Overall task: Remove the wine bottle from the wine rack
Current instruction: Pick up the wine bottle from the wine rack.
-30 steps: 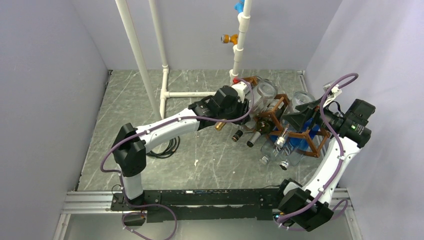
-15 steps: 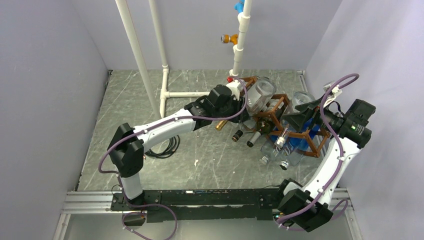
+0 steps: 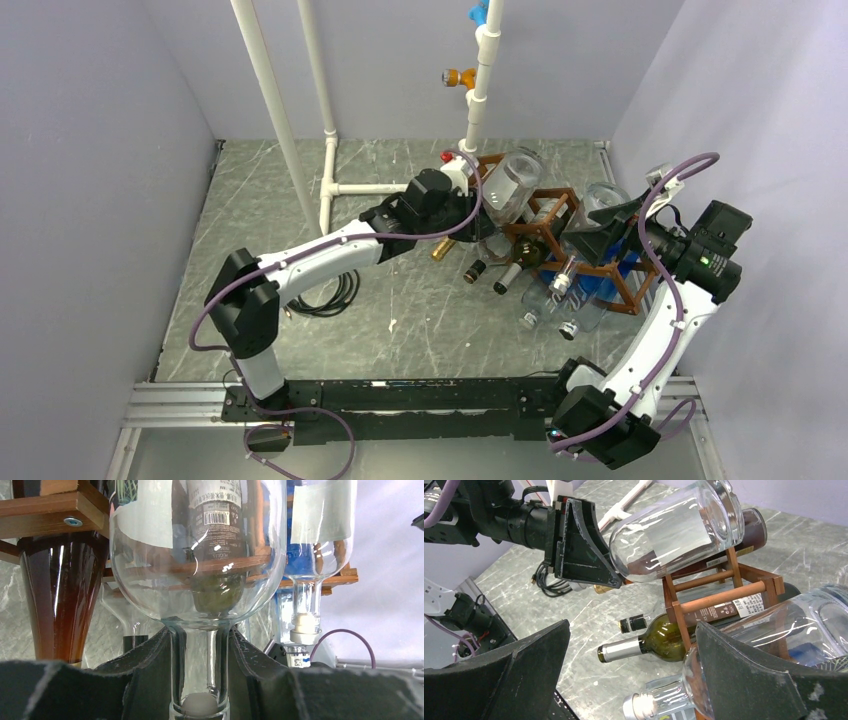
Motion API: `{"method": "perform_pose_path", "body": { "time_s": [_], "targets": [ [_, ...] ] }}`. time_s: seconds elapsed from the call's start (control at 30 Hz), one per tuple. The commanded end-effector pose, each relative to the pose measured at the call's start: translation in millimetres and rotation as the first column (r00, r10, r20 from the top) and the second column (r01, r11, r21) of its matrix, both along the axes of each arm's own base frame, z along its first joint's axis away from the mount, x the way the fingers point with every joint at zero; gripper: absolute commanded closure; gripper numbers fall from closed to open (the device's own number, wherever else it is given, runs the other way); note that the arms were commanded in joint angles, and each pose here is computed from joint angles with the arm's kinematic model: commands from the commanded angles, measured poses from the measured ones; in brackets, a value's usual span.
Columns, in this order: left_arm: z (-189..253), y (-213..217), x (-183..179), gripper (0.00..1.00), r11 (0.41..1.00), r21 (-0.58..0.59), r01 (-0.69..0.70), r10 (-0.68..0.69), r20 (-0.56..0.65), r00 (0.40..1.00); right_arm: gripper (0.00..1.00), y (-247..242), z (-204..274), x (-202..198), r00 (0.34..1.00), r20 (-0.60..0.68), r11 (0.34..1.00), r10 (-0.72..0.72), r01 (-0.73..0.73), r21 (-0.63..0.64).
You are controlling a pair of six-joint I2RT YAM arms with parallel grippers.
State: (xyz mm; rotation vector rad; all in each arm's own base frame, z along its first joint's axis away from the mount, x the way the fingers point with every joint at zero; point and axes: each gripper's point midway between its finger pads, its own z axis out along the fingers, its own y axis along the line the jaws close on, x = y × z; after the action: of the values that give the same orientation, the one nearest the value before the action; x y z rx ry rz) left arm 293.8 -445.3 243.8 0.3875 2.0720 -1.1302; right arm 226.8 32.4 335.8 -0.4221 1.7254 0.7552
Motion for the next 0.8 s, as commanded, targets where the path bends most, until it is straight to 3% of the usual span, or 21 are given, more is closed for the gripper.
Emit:
{"method": "perform_pose_path", "body": {
  "time_s": [0.0, 0.77],
  "targets": [
    [140.8, 18.3, 20.5, 1.0, 0.941, -0.336, -0.039, 0.123, 0.233, 0.965, 0.0, 2.8, 11.2, -1.2, 0.998, 0.057, 1.0, 0.021, -0.021, -0.008],
    [211.0, 57.6, -13.7, 1.0, 0.893, -0.45, 0.019, 0.135, 0.307, 0.942, 0.0, 1.3, 8.1, -0.6, 0.998, 0.055, 1.0, 0.01, -0.009, -0.019]
  ]
}}
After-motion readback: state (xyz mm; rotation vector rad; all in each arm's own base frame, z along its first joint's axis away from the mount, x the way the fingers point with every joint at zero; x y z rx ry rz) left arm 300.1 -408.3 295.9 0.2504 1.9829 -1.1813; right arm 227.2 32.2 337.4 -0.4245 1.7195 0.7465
